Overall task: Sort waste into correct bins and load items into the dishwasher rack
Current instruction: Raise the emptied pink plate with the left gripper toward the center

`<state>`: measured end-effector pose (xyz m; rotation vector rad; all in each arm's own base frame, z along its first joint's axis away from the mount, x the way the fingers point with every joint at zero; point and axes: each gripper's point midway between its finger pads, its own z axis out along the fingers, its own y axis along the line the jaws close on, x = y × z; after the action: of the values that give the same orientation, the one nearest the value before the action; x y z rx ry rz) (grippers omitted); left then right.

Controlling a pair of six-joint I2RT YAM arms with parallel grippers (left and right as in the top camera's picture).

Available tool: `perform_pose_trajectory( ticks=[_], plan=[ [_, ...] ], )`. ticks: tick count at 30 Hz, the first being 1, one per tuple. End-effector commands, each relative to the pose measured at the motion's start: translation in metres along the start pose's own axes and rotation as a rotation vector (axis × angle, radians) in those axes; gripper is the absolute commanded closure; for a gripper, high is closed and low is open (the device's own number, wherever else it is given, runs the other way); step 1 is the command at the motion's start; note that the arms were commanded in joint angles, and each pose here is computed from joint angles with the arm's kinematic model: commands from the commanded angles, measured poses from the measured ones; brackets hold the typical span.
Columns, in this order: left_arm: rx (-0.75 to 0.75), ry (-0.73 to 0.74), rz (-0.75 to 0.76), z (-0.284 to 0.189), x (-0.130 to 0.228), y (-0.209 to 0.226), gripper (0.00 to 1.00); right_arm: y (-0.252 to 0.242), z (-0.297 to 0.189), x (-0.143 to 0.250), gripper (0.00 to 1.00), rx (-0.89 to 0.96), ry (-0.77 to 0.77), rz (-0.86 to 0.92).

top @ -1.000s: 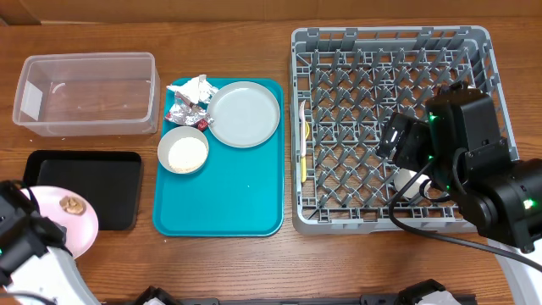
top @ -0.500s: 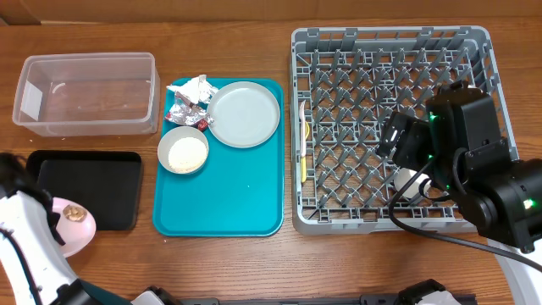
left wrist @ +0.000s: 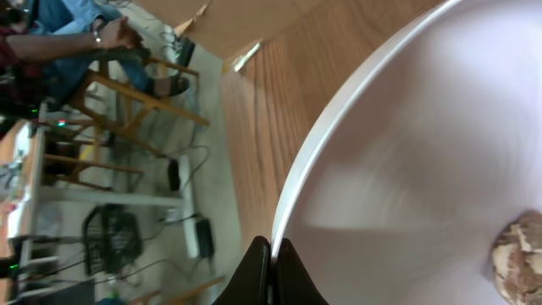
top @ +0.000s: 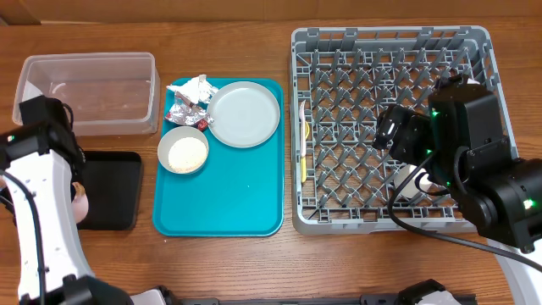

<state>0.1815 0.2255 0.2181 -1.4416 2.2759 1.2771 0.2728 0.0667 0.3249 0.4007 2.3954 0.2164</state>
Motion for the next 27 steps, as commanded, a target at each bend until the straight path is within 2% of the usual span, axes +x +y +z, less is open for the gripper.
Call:
perform_pose_trajectory(
  ticks=[1,3,4,5,15,20,23,25,27],
  plan=[
    [-0.034,-0.019,0.007,-0.004,-0.002,0.000,0.96,0.001,-0.004,-0.003,0.00,-0.012,-0.009,0.004],
    [-0.038,-0.072,0.040,-0.006,-0.013,-0.008,0.96,0.001,-0.004,-0.003,0.00,-0.012,-0.010,0.005],
    [-0.024,-0.094,0.171,-0.011,-0.016,-0.017,0.96,0.002,-0.004,-0.004,0.00,-0.015,-0.014,0.005],
    [-0.022,-0.106,0.194,-0.014,-0.016,-0.020,0.96,0.002,-0.004,-0.005,0.00,-0.017,-0.017,0.006],
    [-0.040,-0.281,0.297,-0.055,-0.021,-0.038,0.96,-0.001,-0.004,0.002,0.00,-0.005,0.013,0.000],
    [-0.052,-0.255,0.356,-0.055,-0.013,-0.033,0.96,-0.003,-0.004,0.005,0.00,0.003,0.025,-0.003],
    [-0.053,-0.248,0.310,-0.054,-0.011,-0.031,0.96,-0.004,-0.004,0.006,0.00,0.006,0.029,-0.003],
    [-0.093,-0.264,0.397,-0.055,-0.015,-0.026,0.96,-0.004,-0.004,0.006,0.00,0.005,0.028,-0.003],
    [-0.081,-0.259,0.370,-0.055,-0.013,-0.026,0.96,-0.004,-0.004,0.006,0.00,0.005,0.028,-0.003]
  ],
)
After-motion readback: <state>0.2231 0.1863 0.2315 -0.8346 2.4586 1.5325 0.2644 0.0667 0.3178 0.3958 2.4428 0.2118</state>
